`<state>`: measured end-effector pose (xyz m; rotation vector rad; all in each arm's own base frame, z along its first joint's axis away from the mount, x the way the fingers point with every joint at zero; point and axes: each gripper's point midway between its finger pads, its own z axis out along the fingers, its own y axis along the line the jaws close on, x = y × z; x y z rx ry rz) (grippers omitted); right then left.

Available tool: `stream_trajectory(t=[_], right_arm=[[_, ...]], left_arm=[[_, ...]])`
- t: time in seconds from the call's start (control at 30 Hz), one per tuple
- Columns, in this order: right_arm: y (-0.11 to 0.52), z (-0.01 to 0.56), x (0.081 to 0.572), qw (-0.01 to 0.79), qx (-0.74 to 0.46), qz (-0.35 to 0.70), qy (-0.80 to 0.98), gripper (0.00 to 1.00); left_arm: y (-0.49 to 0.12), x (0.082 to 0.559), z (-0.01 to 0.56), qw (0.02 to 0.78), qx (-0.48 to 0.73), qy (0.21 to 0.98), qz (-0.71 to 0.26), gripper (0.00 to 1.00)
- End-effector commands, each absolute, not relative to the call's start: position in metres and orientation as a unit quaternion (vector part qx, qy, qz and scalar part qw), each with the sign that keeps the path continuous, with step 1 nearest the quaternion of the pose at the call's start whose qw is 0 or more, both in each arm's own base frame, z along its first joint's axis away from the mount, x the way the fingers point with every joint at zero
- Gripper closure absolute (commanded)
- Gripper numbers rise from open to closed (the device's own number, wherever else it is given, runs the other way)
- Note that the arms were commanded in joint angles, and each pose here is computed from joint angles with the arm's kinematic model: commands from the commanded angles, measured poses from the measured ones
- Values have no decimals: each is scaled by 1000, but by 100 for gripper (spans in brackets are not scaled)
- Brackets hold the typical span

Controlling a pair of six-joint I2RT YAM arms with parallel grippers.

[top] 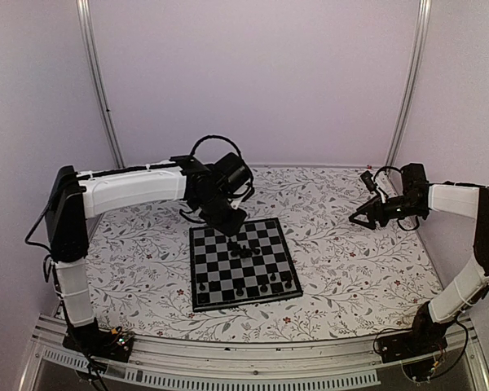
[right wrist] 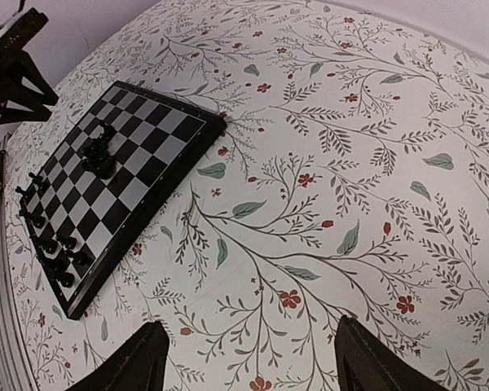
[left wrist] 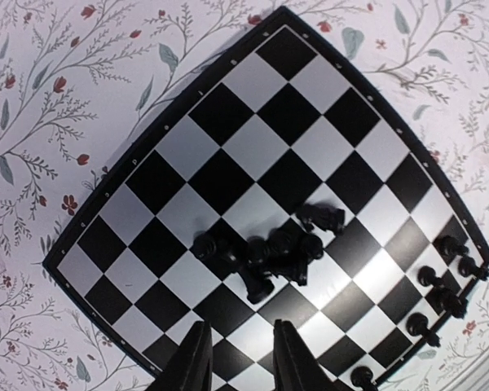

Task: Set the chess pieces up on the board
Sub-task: Pick up the chess piece from the chessboard.

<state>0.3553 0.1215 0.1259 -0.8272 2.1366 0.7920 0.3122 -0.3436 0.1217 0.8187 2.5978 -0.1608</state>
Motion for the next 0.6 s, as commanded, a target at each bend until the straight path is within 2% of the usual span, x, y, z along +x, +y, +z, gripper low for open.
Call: stream_trajectory(t=[0.0,0.57], right_arm=[[124,134,359,359,-331,303,819,26],[124,124,360,345,-332,304,823,26]], left_arm=[[-336,338,101,197,267,943,-30,72],[-321,353,57,161,251,954,3,73]])
